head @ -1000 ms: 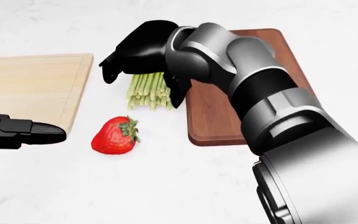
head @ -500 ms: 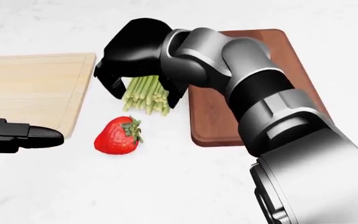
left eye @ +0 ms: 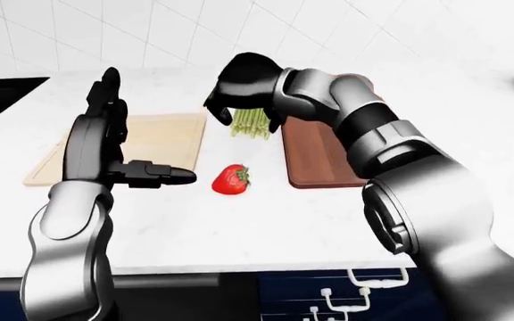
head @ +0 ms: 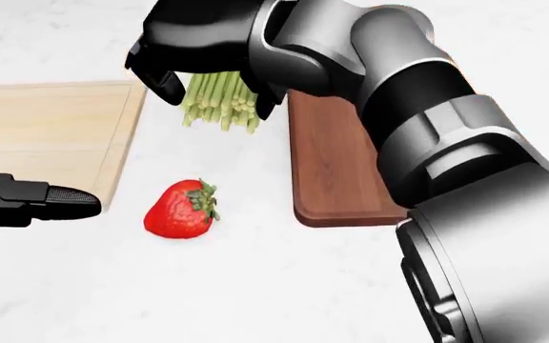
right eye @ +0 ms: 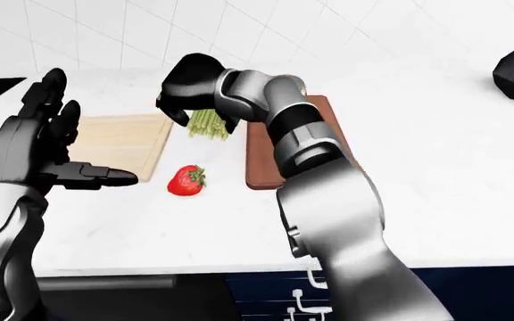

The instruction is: Place the strawberry and the asparagus on separate cutting boards.

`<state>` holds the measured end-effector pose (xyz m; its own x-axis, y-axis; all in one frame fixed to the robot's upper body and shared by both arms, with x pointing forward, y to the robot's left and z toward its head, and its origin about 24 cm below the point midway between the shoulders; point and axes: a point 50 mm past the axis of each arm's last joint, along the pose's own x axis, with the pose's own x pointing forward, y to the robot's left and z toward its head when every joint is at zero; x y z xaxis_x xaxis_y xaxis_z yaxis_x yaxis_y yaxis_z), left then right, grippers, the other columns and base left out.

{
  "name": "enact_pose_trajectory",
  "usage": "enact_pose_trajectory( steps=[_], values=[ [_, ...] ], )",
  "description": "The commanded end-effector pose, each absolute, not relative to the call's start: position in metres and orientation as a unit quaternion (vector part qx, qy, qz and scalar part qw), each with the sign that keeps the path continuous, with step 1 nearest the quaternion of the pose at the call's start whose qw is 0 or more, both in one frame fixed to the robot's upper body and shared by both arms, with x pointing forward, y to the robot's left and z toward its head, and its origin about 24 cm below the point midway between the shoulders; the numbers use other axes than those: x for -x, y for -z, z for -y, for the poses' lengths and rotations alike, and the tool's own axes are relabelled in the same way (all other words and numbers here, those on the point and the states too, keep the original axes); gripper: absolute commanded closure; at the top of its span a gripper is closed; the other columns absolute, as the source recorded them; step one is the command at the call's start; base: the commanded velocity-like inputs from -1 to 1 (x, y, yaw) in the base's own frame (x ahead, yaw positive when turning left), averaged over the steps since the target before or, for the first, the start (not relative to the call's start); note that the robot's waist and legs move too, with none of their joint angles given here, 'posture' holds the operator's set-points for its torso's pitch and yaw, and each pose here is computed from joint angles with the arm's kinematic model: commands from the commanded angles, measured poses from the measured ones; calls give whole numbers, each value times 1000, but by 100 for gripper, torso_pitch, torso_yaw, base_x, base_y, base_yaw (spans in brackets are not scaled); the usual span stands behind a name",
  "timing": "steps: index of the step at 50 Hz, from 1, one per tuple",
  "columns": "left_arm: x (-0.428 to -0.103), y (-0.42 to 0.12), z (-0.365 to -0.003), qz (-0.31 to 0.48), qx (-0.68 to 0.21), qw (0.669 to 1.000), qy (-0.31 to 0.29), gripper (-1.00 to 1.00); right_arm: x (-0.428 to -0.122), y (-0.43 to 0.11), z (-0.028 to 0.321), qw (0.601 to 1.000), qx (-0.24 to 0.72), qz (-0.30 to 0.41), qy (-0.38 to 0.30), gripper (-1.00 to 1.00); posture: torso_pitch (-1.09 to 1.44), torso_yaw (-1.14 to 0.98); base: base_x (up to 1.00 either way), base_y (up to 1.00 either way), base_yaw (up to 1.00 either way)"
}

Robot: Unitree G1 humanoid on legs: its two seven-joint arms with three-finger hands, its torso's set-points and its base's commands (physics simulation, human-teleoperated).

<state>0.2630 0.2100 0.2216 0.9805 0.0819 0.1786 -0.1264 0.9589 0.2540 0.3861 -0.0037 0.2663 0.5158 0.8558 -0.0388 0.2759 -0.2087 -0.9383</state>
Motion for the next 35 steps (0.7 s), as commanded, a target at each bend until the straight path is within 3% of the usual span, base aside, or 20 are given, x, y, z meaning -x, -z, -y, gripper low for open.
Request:
enact_pose_trajectory(
  steps=[1, 15, 35],
  values=[
    [-259, -235, -210, 121, -144, 980, -60, -100, -384, -302, 6, 498, 715, 424, -247, 71, 0, 0, 0, 0, 0],
    [-260, -235, -206, 125, -139, 981, -52, -100, -394, -320, 50, 510, 747, 362, -224, 76, 0, 0, 0, 0, 0],
    [-263, -235, -203, 121, -141, 981, -49, -100, -407, -288, 87, 539, 760, 281, -231, 77, 0, 0, 0, 0, 0]
  ],
)
